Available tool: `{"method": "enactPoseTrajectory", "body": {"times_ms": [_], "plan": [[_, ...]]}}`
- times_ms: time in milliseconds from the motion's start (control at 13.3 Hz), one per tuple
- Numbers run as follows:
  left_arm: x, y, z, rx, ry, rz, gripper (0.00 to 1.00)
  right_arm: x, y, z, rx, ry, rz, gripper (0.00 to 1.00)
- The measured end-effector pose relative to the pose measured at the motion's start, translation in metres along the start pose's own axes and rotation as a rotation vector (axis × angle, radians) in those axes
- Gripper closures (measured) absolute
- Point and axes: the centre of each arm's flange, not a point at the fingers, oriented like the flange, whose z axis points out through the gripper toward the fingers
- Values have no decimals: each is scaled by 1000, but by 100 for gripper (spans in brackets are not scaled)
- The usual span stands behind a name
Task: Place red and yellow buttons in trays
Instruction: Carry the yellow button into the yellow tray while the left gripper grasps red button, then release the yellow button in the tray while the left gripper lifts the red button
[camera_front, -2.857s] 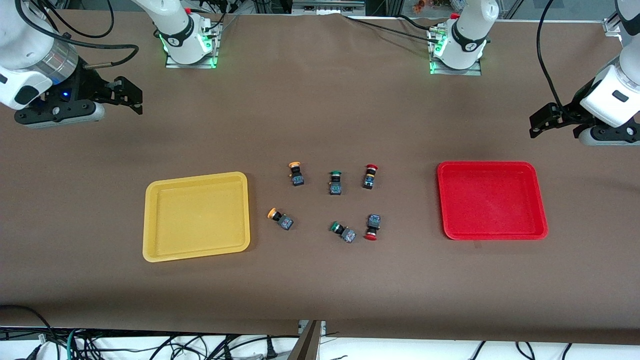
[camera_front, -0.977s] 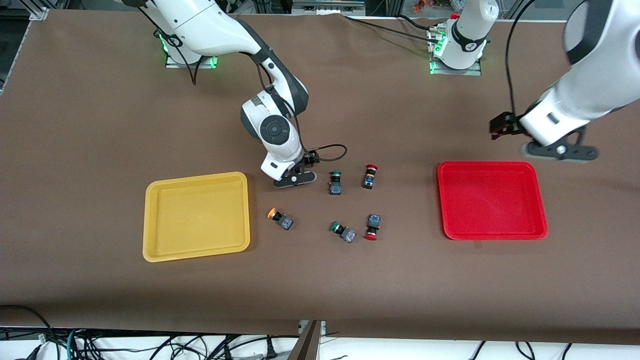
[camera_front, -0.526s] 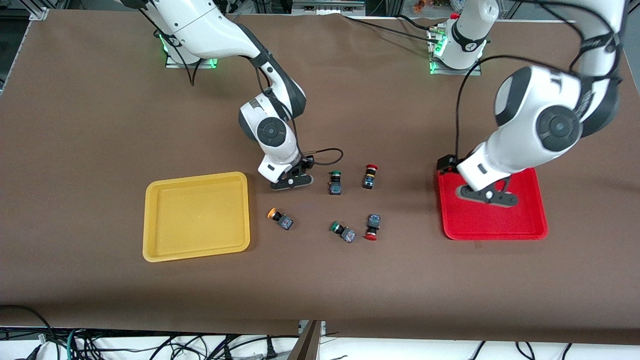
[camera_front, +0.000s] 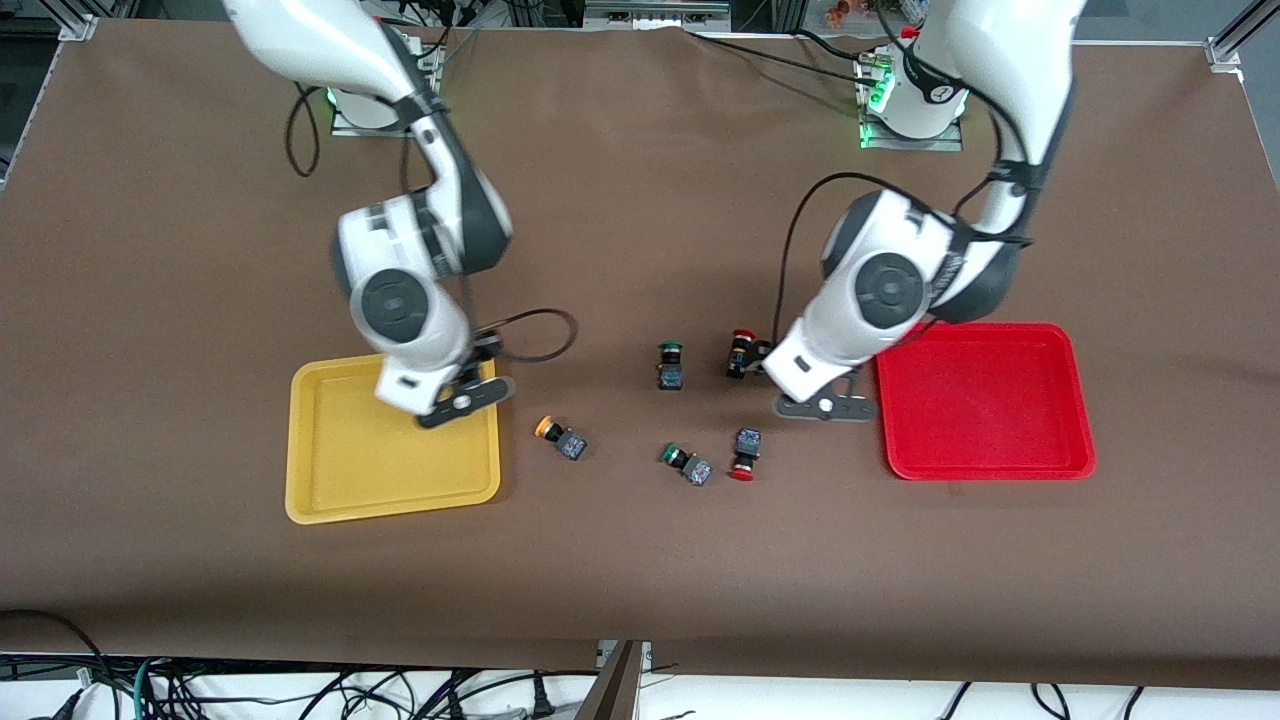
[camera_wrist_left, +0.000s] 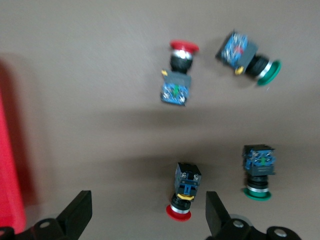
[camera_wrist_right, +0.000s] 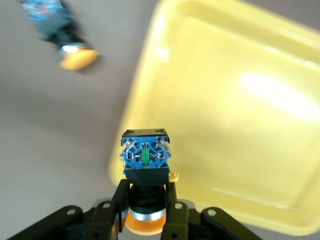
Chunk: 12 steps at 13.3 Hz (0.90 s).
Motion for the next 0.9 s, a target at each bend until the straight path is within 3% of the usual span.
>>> {"method": "enactPoseTrajectory", "body": {"times_ms": [226, 451, 602, 752, 902], "plan": [[-10, 17, 48, 77, -42, 49, 0, -10, 75, 49, 5, -45, -4, 63], [-10, 22, 79, 83, -49, 58, 0, -13, 103, 64, 9, -46, 0, 33], [-9, 26, 86, 73, -29, 64, 0, -3, 80, 44, 19, -20, -25, 10], [-10, 30, 85, 70, -24, 69, 0, 14, 28, 28, 28, 13, -37, 7], [-13, 36, 88, 71, -23, 79, 0, 38, -36, 19, 40, 113, -88, 7]]}}
